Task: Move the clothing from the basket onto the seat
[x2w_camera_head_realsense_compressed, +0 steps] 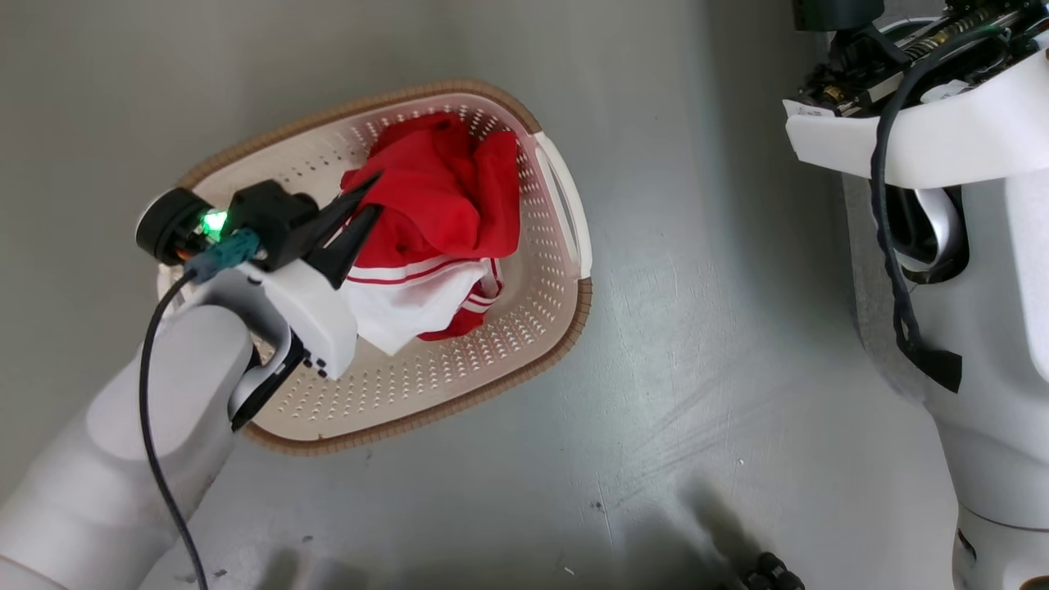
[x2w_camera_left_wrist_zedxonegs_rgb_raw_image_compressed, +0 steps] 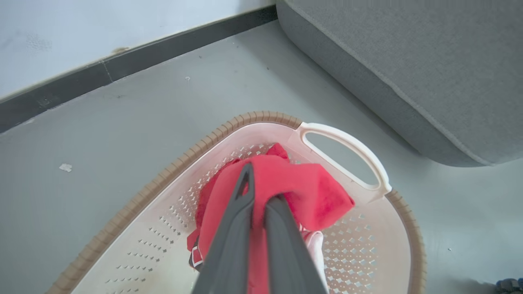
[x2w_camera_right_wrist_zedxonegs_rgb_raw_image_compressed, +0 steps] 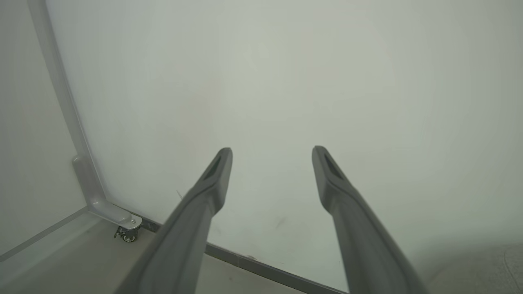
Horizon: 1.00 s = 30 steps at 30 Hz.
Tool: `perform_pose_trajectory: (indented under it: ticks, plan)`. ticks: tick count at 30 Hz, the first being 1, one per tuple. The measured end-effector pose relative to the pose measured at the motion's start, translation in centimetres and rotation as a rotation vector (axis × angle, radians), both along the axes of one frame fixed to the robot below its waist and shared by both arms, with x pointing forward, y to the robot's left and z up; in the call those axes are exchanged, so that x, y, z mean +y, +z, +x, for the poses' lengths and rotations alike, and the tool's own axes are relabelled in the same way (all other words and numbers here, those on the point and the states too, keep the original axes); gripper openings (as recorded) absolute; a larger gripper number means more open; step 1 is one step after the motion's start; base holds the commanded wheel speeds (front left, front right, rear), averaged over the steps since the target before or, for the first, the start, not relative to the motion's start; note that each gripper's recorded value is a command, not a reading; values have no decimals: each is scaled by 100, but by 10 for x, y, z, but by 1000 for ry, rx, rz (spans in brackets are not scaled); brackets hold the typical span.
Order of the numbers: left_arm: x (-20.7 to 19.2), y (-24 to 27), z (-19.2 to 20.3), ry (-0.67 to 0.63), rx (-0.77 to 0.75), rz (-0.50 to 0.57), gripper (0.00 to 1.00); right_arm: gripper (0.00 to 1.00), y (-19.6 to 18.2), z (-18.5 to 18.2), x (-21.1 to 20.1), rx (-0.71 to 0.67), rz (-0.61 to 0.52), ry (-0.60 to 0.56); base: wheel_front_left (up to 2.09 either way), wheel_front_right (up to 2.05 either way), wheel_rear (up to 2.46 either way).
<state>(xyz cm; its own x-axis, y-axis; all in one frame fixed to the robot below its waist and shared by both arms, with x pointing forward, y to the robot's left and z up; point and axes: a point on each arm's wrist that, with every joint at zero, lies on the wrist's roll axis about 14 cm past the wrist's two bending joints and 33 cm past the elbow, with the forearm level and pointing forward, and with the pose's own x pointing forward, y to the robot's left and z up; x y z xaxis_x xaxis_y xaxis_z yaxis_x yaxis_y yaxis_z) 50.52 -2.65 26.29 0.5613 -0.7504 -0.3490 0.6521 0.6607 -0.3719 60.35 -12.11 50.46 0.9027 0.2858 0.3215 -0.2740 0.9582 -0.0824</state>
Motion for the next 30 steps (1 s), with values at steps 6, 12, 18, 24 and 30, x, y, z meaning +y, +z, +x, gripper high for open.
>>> perform_pose_trajectory:
  ticks: [6, 12, 18, 24, 30]
  plan:
    - [14, 22, 1, 72, -17, -37, 0, 100, 12, -6, -2, -5, 1, -12, 0, 0, 0]
    - [28, 46, 1, 141, -43, -59, 0, 100, 17, -17, -4, 10, -4, -25, 0, 0, 0]
    - [43, 76, 2, 221, -70, -94, 0, 100, 28, -28, -1, 13, 0, -23, 0, 0, 0]
    - [57, 104, -3, 278, -103, -114, 0, 100, 45, -39, 5, -6, -3, -13, 0, 0, 0]
    - [71, 146, 0, 343, -184, -158, 0, 100, 57, -53, 9, -11, -6, -7, 0, 0, 0]
